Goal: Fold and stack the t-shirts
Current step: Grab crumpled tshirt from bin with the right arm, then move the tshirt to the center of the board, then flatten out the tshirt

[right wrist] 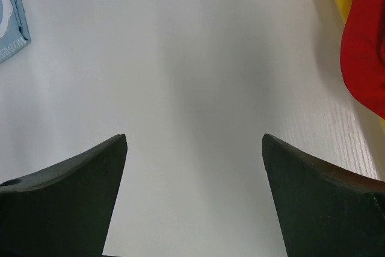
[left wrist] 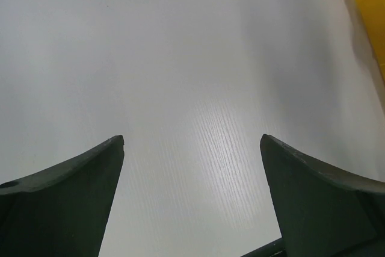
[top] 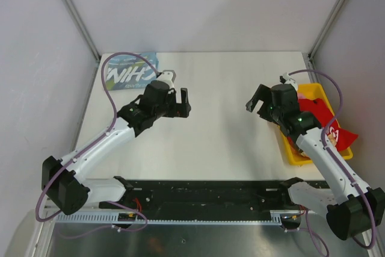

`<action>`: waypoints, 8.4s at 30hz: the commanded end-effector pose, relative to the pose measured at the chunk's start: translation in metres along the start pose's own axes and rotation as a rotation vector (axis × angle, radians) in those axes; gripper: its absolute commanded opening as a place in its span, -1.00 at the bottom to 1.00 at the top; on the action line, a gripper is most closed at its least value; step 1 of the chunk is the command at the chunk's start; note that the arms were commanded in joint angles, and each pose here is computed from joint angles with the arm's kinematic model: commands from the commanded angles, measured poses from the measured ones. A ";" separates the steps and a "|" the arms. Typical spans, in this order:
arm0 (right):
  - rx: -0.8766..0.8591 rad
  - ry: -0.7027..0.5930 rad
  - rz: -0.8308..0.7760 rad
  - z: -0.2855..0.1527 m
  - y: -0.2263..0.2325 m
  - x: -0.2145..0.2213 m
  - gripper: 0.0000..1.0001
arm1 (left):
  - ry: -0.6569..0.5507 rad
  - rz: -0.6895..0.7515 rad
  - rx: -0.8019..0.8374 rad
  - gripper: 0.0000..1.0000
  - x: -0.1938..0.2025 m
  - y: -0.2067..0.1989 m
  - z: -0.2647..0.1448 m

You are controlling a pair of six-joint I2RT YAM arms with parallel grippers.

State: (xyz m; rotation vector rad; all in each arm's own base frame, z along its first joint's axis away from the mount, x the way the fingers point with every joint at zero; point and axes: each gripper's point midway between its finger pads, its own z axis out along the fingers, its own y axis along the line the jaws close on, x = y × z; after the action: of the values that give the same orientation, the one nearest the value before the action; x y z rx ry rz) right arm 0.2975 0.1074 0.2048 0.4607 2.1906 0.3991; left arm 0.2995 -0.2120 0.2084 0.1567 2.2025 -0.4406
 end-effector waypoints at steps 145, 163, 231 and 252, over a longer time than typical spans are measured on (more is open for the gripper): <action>-0.082 0.254 -0.662 0.195 0.183 0.136 0.03 | 0.242 -0.427 -0.162 0.72 0.120 0.082 0.014; -0.017 0.143 -0.516 0.168 0.170 0.058 -0.99 | 0.256 -0.421 -0.132 0.63 0.086 0.065 0.046; -0.281 -0.394 0.280 -0.023 0.044 -0.222 -1.00 | -0.582 -0.549 -0.367 -1.00 -0.230 0.176 -0.097; -0.494 -0.539 0.339 -0.044 0.089 -0.307 -1.00 | -0.835 -0.592 -0.084 -1.00 -0.379 0.210 -0.150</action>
State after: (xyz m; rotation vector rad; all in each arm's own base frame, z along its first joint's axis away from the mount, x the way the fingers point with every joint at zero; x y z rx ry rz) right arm 0.4978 0.0500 0.4800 0.5527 1.4774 0.8535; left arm 0.5334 0.0491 0.5092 -0.6634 1.4500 -0.6364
